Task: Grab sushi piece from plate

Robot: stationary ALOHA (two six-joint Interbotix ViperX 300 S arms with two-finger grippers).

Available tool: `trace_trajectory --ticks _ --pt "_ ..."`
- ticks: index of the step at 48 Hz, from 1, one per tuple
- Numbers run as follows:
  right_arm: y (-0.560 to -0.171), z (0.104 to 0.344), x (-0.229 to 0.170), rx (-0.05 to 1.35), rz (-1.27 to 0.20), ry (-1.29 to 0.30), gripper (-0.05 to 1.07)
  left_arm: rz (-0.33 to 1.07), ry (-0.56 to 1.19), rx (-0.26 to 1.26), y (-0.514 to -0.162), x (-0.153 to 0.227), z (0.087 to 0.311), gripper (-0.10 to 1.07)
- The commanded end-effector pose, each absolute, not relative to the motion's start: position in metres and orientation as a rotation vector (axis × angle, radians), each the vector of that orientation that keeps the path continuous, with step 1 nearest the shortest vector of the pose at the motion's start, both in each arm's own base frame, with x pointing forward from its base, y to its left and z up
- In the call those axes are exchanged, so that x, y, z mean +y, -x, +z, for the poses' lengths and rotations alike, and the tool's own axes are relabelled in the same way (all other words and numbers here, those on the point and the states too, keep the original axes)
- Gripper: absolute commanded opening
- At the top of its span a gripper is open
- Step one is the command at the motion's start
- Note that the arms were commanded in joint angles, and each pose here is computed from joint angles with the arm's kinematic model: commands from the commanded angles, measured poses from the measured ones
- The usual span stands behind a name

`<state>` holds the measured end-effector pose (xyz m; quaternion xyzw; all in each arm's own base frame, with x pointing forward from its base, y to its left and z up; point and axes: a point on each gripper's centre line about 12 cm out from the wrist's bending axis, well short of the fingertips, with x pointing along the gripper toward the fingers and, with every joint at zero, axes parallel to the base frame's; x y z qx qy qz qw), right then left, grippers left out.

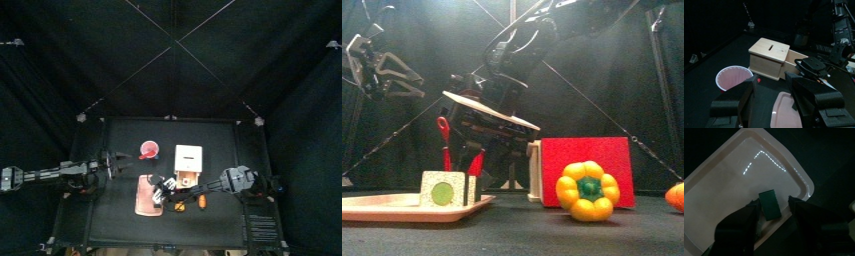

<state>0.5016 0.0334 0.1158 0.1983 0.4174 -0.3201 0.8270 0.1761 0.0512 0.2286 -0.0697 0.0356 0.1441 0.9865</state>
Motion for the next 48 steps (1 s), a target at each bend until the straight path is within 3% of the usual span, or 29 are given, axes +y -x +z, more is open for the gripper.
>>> trace_trajectory --ticks 1,18,28,48 --pt "-0.505 0.132 0.031 0.853 -0.672 -0.443 0.77 0.292 0.138 0.055 -0.178 0.052 0.233 0.85" --pt "-0.506 0.155 0.031 0.809 -0.655 -0.461 0.58 0.292 0.139 0.054 -0.178 0.052 0.233 0.85" --pt "-0.505 0.171 0.031 0.78 -0.646 -0.464 0.57 0.292 0.139 0.054 -0.178 0.052 0.233 0.85" --pt "-0.506 0.175 0.032 0.758 -0.64 -0.446 0.57 0.292 0.139 0.054 -0.178 0.052 0.233 0.85"
